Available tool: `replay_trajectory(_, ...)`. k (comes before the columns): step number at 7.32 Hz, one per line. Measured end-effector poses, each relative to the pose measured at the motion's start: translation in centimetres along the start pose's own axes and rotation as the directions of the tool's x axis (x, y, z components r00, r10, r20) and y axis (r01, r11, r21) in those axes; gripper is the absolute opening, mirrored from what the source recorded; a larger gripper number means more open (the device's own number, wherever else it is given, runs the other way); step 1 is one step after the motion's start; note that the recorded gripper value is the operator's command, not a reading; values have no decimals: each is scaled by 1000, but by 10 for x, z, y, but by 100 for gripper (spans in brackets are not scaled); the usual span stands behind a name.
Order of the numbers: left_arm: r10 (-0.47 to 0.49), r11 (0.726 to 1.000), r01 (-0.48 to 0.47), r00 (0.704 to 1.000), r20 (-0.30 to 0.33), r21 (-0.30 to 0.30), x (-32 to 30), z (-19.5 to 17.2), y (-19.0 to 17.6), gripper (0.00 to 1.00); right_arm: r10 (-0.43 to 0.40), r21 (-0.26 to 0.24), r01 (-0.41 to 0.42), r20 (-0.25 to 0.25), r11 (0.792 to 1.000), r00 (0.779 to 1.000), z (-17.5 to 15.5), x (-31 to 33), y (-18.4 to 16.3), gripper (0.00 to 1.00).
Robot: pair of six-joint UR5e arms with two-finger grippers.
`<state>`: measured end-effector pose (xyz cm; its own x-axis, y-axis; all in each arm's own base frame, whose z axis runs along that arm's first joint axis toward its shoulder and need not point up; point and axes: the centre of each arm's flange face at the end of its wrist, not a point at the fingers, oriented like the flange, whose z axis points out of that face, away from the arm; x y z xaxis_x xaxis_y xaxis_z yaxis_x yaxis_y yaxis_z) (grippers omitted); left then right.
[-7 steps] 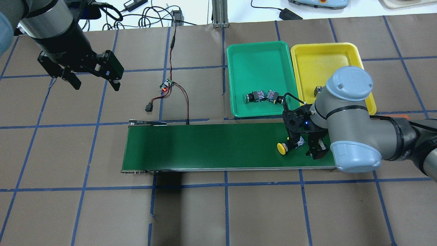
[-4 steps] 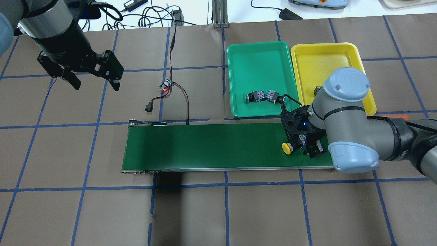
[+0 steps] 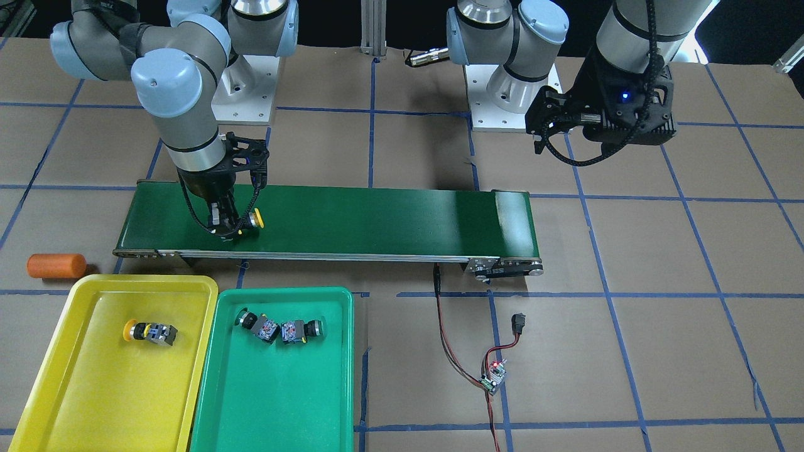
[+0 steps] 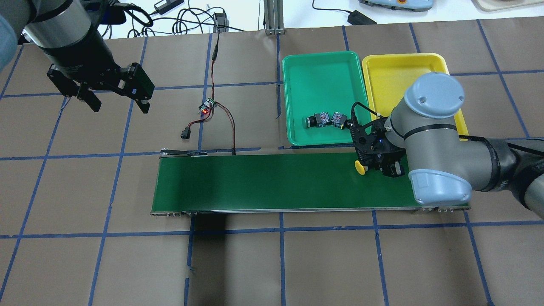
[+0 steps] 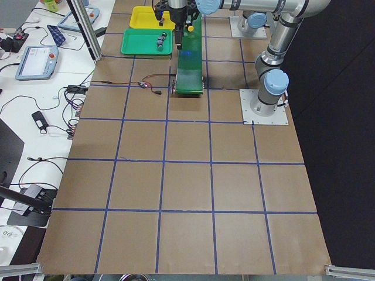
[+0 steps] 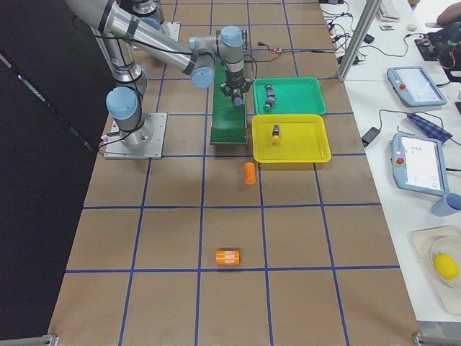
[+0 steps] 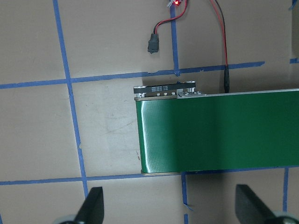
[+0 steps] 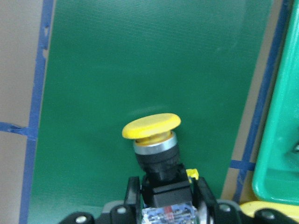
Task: Sort buttons by color to trays
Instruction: 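Place the yellow-capped button in the yellow tray with the right gripper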
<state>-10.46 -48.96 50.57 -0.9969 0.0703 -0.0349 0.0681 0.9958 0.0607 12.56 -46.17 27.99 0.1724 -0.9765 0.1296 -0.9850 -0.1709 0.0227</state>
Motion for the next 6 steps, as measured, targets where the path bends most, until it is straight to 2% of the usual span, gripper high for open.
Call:
replay_trajectory(2, 0, 1000, 0, 1000, 0, 0, 0, 0, 0, 100, 36, -40, -38, -40, 999, 999, -2, 76, 31, 16)
replay_trajectory(3, 0, 1000, 0, 1000, 0, 1, 0, 0, 0, 100, 73, -61, -75, -45, 995, 996, 6, 110, 65, 18)
replay_trajectory(4, 0, 1000, 0, 1000, 0, 1, 0, -1, 0, 100, 119, -71, -122, -41, 990, 992, 17, 130, 105, 29)
replay_trajectory(5, 1, 1000, -1, 1000, 0, 1, 0, -1, 0, 100, 155, -70, -157, -30, 985, 987, 29, 136, 138, 86)
replay_trajectory(6, 0, 1000, 0, 1000, 0, 2, 0, -1, 0, 100, 170, -58, -171, -24, 984, 985, 36, 137, 155, 100)
